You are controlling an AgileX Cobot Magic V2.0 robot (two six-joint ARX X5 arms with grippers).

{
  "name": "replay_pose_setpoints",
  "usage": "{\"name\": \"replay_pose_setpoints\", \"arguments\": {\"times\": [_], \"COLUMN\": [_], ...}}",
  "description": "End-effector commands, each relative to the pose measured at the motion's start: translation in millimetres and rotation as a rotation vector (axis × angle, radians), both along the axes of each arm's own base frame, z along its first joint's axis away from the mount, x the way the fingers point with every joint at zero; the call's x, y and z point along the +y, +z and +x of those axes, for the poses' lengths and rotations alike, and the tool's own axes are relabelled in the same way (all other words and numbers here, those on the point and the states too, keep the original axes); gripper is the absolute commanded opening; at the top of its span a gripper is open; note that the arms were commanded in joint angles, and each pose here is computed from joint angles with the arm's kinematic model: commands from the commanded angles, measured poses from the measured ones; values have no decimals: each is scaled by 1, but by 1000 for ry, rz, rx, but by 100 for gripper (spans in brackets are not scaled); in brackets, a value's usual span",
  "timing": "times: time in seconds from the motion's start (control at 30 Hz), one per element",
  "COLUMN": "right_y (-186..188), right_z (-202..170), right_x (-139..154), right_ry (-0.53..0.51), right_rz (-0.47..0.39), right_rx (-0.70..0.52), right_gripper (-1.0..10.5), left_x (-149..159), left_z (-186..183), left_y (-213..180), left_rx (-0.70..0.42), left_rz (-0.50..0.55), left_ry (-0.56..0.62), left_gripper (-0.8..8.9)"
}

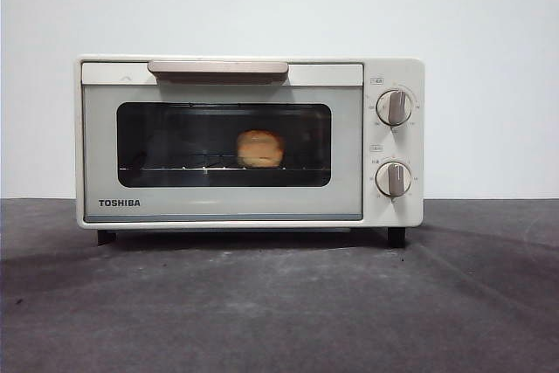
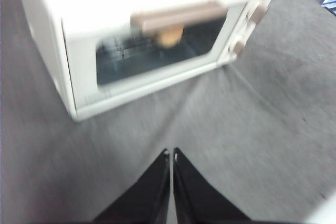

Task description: The left arm flap open the oven, the right arm pick bread and place it into oven, the left arm flap close the oven

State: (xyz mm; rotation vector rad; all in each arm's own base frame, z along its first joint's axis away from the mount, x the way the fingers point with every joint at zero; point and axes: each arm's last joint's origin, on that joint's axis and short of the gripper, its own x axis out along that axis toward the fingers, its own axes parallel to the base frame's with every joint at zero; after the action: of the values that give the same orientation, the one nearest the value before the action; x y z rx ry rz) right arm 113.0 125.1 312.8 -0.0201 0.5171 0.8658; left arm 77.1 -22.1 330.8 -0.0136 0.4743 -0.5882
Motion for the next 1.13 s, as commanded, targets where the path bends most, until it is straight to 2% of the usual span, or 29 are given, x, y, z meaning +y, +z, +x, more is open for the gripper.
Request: {"name": "replay_pose_setpoints", "arguments": {"times": [0.03,0.1,0.2,0.33,0.47,0.57,0.83,1.13], "right_y": [4,4,4,4,4,4,4,4], "right_z": [0,0,0,0,0,0,0,0], "right_x": [3,3,3,3,3,3,3,3], "right_ry": [12,13,13,13,13,13,13,13], "right_rz": [9,9,9,9,9,9,9,9], "right_rx": [-13,-13,-13,-13,-13,-13,-13,-14], "right_gripper": [7,7,7,7,7,7,7,7], "left_x": [0,1,5,10,16,17,18,18], "left_z": [0,0,1,4,7,10,15,19], "left_y": [15,18,13,-11,-45,-72,-130,-164], "left_rx": [-264,-413,-594,-702,-687,-644,-551,-487], "left_rz": [47,43,49,68,96,113,138,154], "left_ry": [-26,-1,108,262,399,442,446,440], "left_gripper": [16,16,16,16,16,16,16,16]}}
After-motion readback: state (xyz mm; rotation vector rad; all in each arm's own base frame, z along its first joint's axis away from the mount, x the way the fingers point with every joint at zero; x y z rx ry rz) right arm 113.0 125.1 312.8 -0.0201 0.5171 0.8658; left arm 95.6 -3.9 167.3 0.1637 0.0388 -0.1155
